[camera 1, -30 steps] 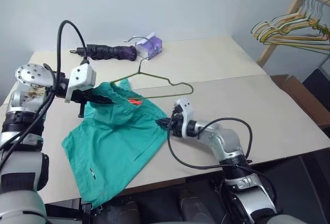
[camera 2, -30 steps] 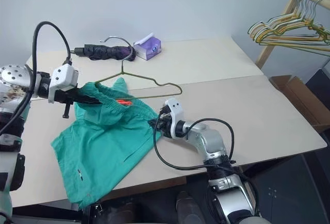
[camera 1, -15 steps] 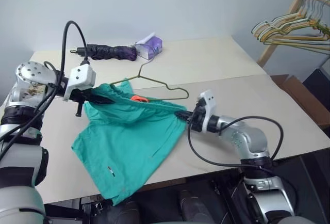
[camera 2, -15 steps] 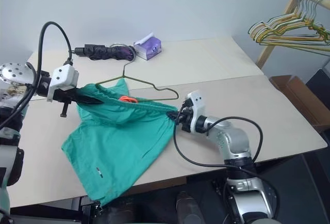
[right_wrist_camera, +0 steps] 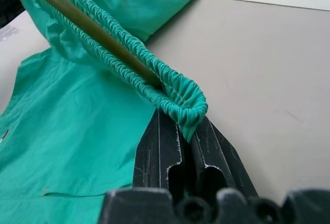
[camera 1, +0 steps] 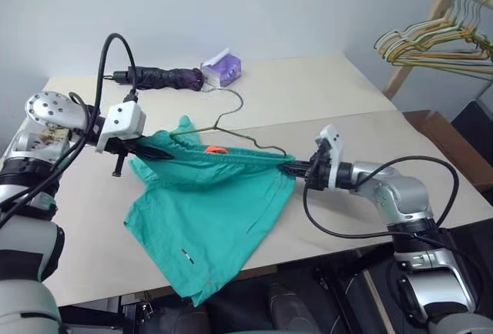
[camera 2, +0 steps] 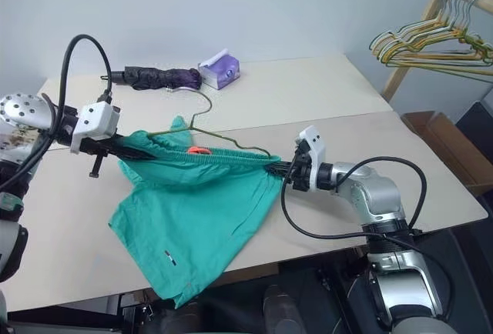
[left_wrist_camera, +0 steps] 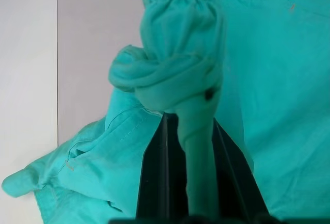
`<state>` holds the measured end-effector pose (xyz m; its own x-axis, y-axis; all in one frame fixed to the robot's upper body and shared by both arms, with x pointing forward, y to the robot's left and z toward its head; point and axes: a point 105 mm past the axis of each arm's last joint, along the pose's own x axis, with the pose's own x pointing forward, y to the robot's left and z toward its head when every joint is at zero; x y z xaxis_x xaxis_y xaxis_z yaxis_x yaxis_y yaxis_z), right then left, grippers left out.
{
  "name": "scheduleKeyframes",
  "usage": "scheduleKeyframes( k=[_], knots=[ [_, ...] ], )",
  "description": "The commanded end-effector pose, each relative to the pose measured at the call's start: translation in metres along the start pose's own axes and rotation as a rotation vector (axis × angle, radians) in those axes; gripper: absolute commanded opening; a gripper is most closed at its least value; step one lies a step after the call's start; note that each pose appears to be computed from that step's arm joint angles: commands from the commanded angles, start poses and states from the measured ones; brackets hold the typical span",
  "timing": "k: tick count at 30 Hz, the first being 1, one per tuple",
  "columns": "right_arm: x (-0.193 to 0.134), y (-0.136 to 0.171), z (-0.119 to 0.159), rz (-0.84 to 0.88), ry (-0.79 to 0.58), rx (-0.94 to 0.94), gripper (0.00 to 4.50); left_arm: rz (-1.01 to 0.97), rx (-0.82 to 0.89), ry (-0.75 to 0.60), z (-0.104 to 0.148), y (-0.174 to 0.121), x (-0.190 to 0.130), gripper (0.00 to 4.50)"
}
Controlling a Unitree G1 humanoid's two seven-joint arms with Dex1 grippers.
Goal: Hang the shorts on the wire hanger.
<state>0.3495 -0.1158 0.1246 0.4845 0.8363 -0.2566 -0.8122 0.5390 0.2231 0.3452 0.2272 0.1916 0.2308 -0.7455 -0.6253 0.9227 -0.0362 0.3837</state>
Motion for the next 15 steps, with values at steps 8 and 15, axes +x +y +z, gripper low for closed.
scheduleKeyframes(
  k=[8,15],
  knots=[
    [-0.047,-0.032,-0.005,-0.117,0.119,-0.129,0.02,0.089,-0.172,0.274,-0.052,-0.016,-0.062,0.0],
    [-0.041,-0.013,0.023,-0.054,0.085,-0.279,0.02,0.065,-0.127,0.154,-0.036,-0.006,-0.033,0.0]
  ],
)
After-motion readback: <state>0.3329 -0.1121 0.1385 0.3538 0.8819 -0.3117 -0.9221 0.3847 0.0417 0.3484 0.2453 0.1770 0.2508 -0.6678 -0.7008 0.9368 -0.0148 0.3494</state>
